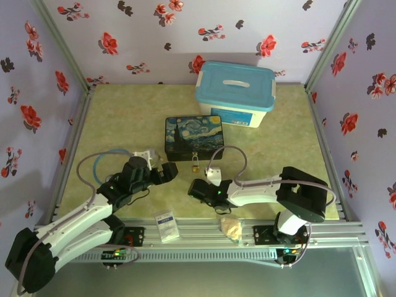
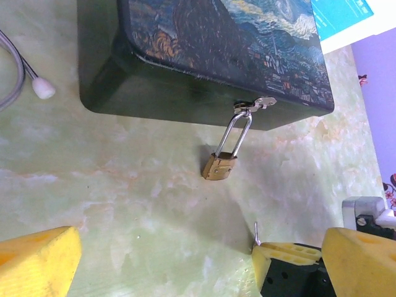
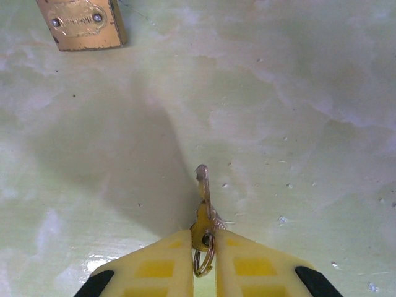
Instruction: Unlock the padlock with the key
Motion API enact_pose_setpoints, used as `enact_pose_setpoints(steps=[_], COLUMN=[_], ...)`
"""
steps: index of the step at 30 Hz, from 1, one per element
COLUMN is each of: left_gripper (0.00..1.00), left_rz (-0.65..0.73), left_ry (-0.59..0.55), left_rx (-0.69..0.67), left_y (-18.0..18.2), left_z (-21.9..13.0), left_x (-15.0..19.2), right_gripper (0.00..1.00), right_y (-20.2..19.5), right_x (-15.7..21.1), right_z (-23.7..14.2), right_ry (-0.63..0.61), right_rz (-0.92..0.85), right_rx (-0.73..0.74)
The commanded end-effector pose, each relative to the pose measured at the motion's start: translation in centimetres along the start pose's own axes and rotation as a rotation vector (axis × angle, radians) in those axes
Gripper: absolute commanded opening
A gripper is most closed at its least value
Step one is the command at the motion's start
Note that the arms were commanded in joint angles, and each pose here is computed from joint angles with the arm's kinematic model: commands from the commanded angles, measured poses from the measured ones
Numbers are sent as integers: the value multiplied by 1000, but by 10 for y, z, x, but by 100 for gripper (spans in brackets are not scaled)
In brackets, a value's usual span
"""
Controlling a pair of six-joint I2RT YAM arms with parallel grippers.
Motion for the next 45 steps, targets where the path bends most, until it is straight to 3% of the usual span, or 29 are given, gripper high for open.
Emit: enact_pose_setpoints(steps=[1,9,14,18,25,27,32,34,39,45], left_gripper=[100,100,97,96,86,85,85,79,47,46], left_rz=[-44,-53,-147,-118,-134,-96,-89,-113,-129,-144], left_ry=[-9,8,-7,25,8,6,22,31,49,92], left_rx=[88,124,187,196,264,222,282,285,272,354], left_y=[-10,-13,-13,-24,-46,-48,-79,-78,-76,-98], left_z=[6,15,24,31,44,48,63,71,84,94], left_x=[2,7,11,17,26,33,38,41,48,60], right_gripper=[12,2,2,0,0,0,0,0,0,0], right_y=[-8,-16,-21,-27,-11,-6,12,16,17,16], right_x=[24,17,6,-2,-18,-23,-31,-32,-33,-35], right_z=[9,6,-4,-11,-30,-35,-46,-49,-53,-55], right_ry=[106,95,23,8,-42,-53,-55,-63,-80,-96], right_rz=[18,38,68,35,4,12,31,35,64,74], right_rx=[-41,-150,-295,-322,-422,-447,-524,-543,-564,-571])
Point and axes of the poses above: each hand's point on the last joint's axis, 136 mm out from that joint toward the fingers, its own z axis out along the fingers, its own y axis along the line the jaws close on, x = y × z, the point moved 1 cm from there along -z, back along the fingers, and after that the axes turned 1 degree about z, right-handed, at the moved point
